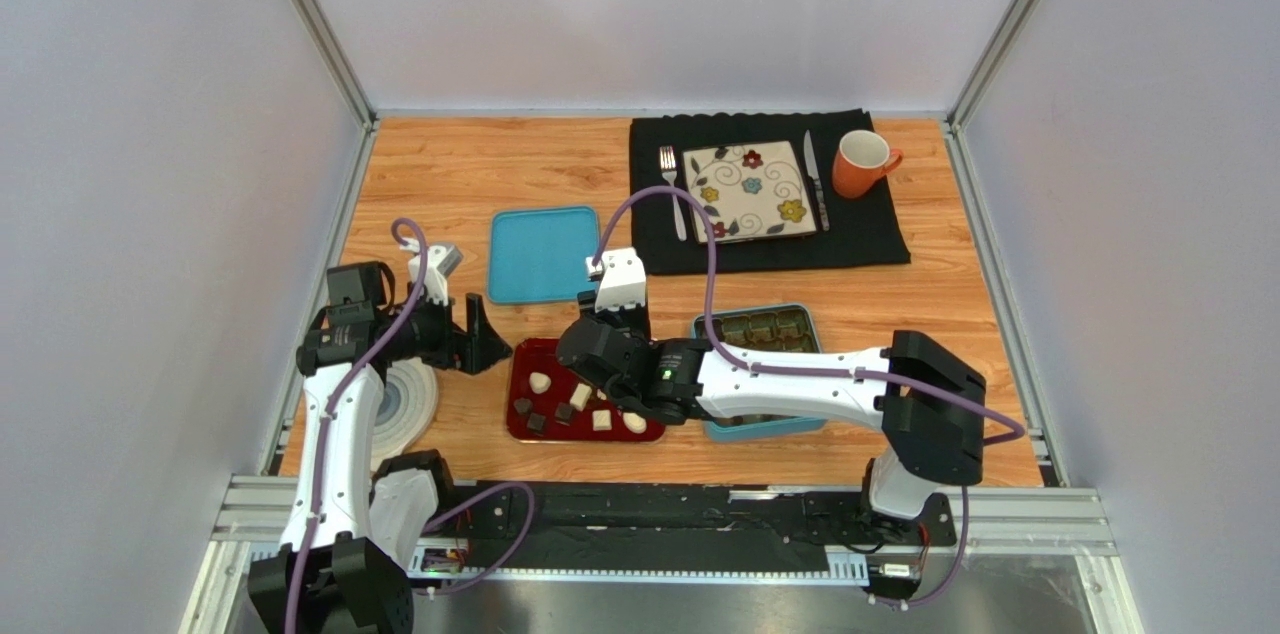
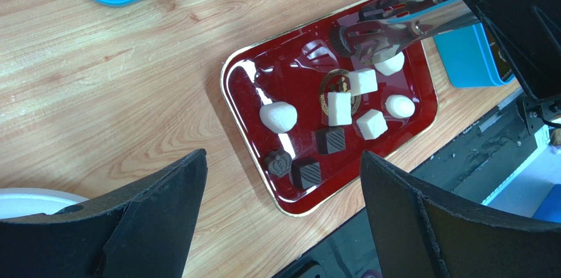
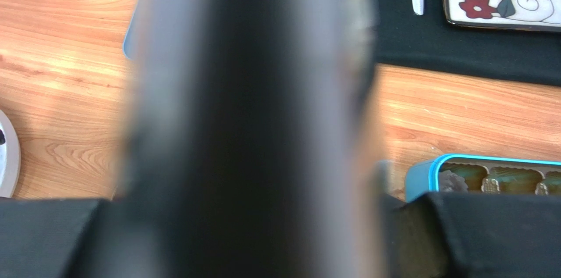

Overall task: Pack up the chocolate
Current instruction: Pick up the fake chocolate from the plate.

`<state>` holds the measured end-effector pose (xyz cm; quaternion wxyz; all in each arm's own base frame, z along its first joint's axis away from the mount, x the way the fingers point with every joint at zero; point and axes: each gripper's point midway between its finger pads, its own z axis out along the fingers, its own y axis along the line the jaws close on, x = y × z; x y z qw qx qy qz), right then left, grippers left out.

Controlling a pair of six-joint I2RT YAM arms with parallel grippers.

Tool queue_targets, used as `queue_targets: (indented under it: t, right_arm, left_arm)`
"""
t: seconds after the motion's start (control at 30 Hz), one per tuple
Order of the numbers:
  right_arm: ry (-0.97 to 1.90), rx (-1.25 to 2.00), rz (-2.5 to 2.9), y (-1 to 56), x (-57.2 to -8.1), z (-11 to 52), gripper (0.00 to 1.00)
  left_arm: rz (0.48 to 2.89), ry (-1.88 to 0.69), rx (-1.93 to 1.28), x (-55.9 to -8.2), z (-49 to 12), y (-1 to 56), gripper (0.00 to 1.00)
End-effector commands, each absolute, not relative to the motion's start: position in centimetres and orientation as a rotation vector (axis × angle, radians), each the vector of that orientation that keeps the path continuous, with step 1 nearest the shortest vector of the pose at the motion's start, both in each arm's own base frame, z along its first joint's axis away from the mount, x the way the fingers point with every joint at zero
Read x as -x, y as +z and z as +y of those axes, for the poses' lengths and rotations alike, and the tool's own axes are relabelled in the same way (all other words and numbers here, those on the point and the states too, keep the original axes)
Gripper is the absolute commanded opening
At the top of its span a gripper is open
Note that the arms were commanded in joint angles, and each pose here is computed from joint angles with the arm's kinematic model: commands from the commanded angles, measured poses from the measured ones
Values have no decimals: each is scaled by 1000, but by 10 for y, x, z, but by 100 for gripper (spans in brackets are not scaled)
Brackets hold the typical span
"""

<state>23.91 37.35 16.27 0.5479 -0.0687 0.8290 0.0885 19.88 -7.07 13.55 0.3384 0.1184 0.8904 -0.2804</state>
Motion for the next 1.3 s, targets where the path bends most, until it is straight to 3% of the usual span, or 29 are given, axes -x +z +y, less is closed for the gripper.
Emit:
queue_targets:
  t: [0.0,0.47,1.27]
  right_arm:
    - [267,122,1961,163,-241,385,42]
    - [343,127,1942,179,-238,390,42]
    - [269,164,1970,156,-248,386,45]
  left_arm:
    - [2270,-725,-338,-205,-71,151,94]
    - [2267,-728,-346,-204,-72,150,93]
    - [2249,-739,-359,-204,-74,160,93]
